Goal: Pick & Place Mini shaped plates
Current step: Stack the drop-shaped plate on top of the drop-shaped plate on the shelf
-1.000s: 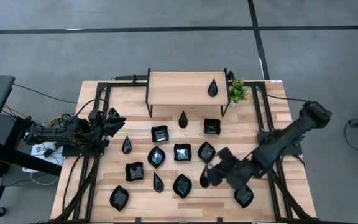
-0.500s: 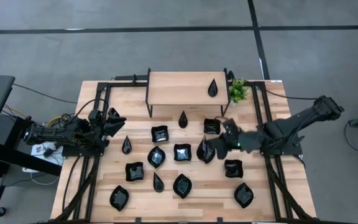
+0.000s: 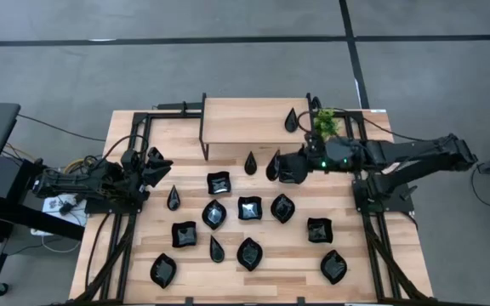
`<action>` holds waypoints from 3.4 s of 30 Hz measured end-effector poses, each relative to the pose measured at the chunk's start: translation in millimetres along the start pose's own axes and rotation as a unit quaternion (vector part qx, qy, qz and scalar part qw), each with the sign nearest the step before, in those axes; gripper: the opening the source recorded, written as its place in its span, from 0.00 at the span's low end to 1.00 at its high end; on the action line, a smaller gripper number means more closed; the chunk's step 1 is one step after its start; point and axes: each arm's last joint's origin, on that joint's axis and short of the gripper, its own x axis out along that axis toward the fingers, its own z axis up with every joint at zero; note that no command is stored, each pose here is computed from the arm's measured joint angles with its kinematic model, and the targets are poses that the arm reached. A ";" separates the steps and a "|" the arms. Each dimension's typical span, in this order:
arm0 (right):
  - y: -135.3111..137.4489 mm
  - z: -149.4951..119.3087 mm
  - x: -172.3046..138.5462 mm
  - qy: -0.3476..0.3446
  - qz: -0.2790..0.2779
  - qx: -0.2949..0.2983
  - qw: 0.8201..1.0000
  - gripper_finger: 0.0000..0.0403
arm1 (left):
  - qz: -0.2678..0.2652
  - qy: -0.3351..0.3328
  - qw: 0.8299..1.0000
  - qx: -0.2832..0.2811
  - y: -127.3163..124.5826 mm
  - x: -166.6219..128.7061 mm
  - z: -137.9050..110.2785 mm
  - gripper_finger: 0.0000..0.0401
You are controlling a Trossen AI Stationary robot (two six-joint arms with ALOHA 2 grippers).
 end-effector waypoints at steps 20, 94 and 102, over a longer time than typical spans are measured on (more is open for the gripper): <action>-107.7 88.6 -1.9 -0.017 -0.078 -0.011 0.997 0.00 | 0.000 0.000 1.000 0.000 0.1 0.0 -0.1 0.28; -197.1 138.0 71.2 0.224 -0.285 0.063 0.930 0.00 | 0.000 0.000 1.000 0.019 0.0 0.0 -0.1 0.28; -198.0 138.3 70.1 0.224 -0.285 0.069 0.929 0.00 | 0.000 0.000 1.000 0.019 0.0 0.0 0.0 0.28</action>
